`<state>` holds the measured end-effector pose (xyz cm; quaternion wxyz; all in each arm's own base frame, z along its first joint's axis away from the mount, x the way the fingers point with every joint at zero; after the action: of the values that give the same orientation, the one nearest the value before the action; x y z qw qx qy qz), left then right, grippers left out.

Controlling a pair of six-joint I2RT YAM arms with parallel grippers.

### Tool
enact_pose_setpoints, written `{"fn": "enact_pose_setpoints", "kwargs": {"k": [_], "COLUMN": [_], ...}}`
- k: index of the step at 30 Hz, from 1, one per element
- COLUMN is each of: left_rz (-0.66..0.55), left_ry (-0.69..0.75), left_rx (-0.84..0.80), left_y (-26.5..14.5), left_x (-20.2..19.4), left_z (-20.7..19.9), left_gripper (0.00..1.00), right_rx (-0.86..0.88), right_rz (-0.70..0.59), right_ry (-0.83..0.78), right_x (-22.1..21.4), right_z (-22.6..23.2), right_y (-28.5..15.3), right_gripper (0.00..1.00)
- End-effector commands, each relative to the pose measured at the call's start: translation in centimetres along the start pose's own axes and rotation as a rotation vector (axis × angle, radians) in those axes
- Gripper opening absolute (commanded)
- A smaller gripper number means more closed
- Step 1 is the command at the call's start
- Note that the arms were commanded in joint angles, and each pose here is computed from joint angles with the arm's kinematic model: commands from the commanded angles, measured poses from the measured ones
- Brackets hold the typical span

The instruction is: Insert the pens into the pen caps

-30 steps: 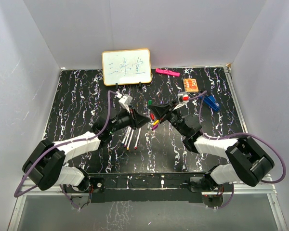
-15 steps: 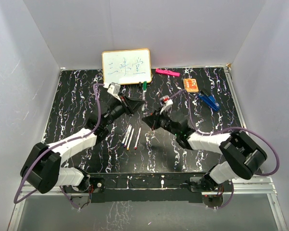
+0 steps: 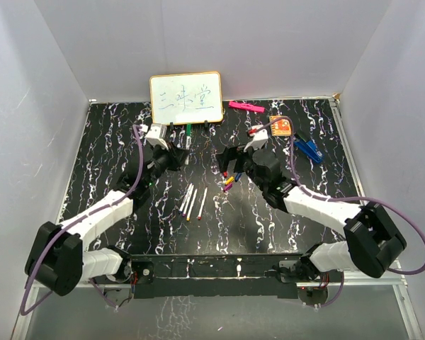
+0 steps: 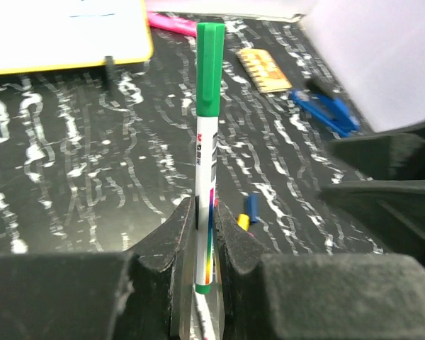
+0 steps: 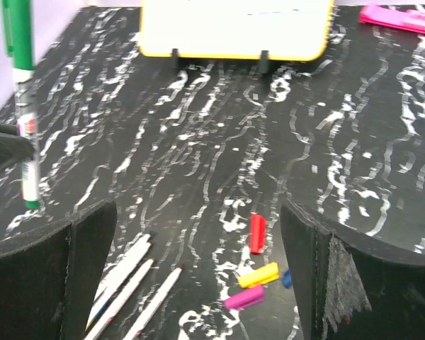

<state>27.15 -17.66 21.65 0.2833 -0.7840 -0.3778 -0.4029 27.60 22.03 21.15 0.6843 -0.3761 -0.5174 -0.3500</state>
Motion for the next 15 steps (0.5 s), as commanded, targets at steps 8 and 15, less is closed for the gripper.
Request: {"fn": "enact_pose_setpoints", "kwargs": {"k": [8, 15], "left_rz": [0.164, 0.302], "left_ry": [0.0, -0.061], "left_rx": [0.293, 0.439], "left_y": [3.1, 4.3], "left_x": [0.5, -1.6], "left_z": [6.3, 10.2], "left_gripper": [0.0, 0.03], "right_rx": [-0.087, -0.1], "right_rz": [-0.112, -0.068], "right_ry": [0.153, 0.18], "right_x": [2.3, 2.7], "right_z": [-7.1, -7.8], "right_y": [0.5, 1.0], "right_gripper": [0.98, 0.98]}}
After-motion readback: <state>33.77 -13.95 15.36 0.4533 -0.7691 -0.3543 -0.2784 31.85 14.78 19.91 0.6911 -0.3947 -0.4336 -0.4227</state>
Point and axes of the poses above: each gripper's point midway between its finger pads, its own y axis out along the fingers, its own z axis along the line the jaws close on, x = y × z, the point moved 8 cm from there along -y, back along the fingers, and after that the axes turned 7 degrees about -y, right-handed, at the moved point
